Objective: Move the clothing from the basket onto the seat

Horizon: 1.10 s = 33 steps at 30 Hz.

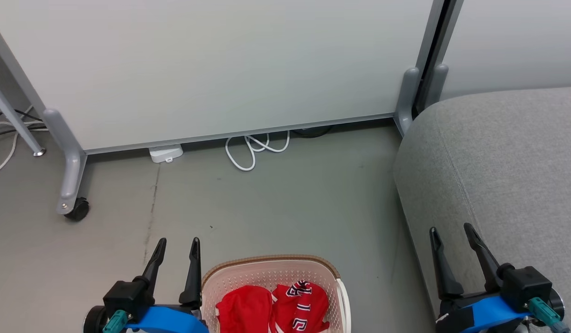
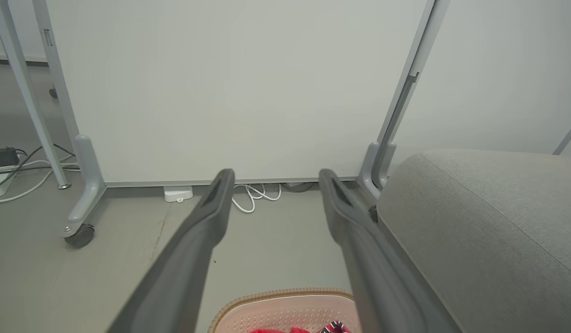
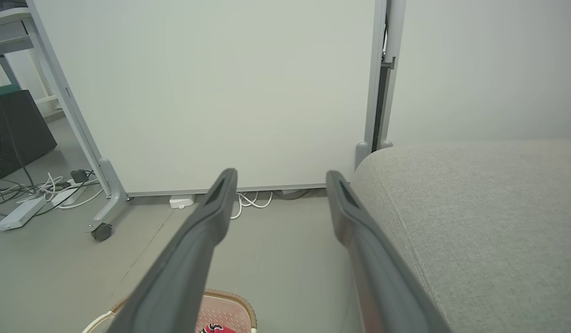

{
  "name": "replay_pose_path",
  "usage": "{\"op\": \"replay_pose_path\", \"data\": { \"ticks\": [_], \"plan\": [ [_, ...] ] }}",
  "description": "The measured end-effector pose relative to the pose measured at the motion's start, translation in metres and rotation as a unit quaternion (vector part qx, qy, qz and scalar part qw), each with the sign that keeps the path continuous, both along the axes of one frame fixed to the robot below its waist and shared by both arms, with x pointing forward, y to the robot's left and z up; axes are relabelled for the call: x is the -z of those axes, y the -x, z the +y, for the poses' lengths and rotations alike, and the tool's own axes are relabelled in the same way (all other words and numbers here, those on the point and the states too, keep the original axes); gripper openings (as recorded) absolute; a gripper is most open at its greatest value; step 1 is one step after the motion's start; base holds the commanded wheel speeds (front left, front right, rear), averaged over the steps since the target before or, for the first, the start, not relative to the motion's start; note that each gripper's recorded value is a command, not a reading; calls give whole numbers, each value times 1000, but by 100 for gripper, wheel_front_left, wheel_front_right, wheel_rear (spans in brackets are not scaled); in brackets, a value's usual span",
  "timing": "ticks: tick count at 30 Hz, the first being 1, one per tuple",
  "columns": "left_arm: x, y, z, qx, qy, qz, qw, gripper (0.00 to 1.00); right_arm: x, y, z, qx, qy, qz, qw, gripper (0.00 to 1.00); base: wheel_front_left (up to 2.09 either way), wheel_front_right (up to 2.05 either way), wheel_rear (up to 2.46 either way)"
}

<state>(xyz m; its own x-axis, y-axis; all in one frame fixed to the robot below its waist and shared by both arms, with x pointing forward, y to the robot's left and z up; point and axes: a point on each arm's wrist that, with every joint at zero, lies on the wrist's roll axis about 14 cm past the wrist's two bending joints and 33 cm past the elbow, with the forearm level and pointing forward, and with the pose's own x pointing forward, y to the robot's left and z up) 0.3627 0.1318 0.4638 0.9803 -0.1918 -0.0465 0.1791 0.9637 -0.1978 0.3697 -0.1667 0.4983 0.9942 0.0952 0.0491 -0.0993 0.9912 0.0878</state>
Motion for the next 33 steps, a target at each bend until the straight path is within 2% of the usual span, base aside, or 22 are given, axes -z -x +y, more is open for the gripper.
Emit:
{"op": "replay_pose_path", "data": {
  "ticks": [10, 18, 27, 33],
  "plan": [
    [52, -7, -22, 34, 2, 82, 996, 100, 6, -9, -7, 10, 0, 8, 1000, 100, 0, 0, 0],
    [107, -18, -44, 79, -14, 161, 984, 100, 21, -26, -18, 26, -3, 27, 999, 100, 0, 0, 0],
    [174, -31, -65, 139, -41, 247, 958, 100, 46, -41, -31, 44, -6, 56, 997, 100, 0, 0, 0],
    [224, -31, -70, 159, -55, 314, 934, 100, 54, -53, -36, 50, -16, 61, 997, 100, 0, 0, 0]
  ]
}}
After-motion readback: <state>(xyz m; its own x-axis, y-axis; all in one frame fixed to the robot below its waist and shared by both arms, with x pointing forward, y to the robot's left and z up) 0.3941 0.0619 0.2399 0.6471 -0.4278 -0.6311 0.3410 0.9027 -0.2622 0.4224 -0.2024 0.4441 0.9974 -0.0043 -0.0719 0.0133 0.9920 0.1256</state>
